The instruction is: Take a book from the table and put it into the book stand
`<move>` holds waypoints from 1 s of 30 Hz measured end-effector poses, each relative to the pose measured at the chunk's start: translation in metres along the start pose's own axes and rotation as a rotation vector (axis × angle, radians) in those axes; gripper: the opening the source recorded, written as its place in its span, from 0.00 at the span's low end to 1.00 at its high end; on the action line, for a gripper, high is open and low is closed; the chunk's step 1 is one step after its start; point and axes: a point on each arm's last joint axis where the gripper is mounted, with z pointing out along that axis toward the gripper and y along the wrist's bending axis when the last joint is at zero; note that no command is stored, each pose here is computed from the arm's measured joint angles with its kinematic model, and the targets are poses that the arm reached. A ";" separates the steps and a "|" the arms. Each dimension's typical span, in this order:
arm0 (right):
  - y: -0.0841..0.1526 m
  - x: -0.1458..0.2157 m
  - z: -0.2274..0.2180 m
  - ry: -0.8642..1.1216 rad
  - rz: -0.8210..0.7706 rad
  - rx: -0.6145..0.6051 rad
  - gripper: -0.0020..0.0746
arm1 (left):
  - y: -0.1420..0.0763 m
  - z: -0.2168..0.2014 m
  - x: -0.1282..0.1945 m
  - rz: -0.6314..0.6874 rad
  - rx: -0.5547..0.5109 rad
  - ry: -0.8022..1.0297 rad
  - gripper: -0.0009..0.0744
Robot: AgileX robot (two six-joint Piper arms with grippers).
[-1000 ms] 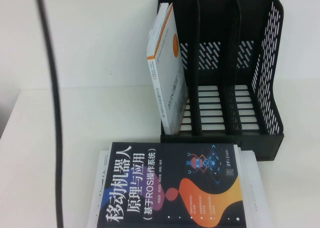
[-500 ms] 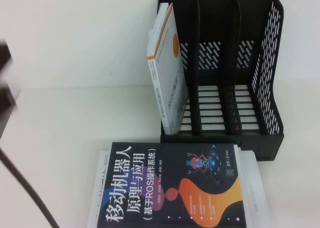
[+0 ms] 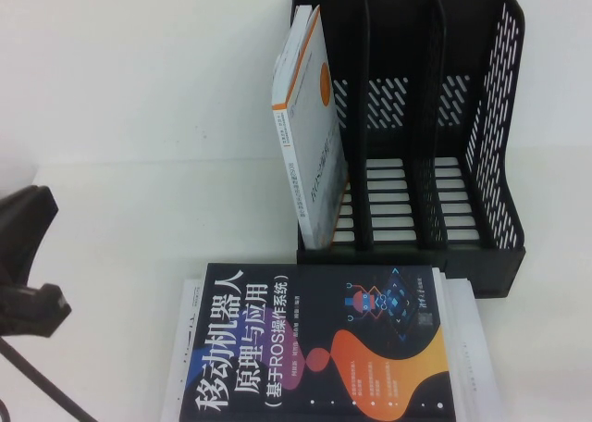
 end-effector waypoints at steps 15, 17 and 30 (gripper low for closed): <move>0.000 0.000 0.000 0.000 -0.003 -0.001 0.03 | 0.013 -0.020 0.017 0.002 -0.102 0.118 0.01; 0.000 0.000 0.000 0.000 -0.003 -0.001 0.03 | 0.019 -0.034 0.017 0.068 -0.166 0.076 0.01; 0.000 0.000 0.000 0.000 -0.001 -0.002 0.03 | 0.050 -0.079 0.123 0.084 -0.403 -0.030 0.01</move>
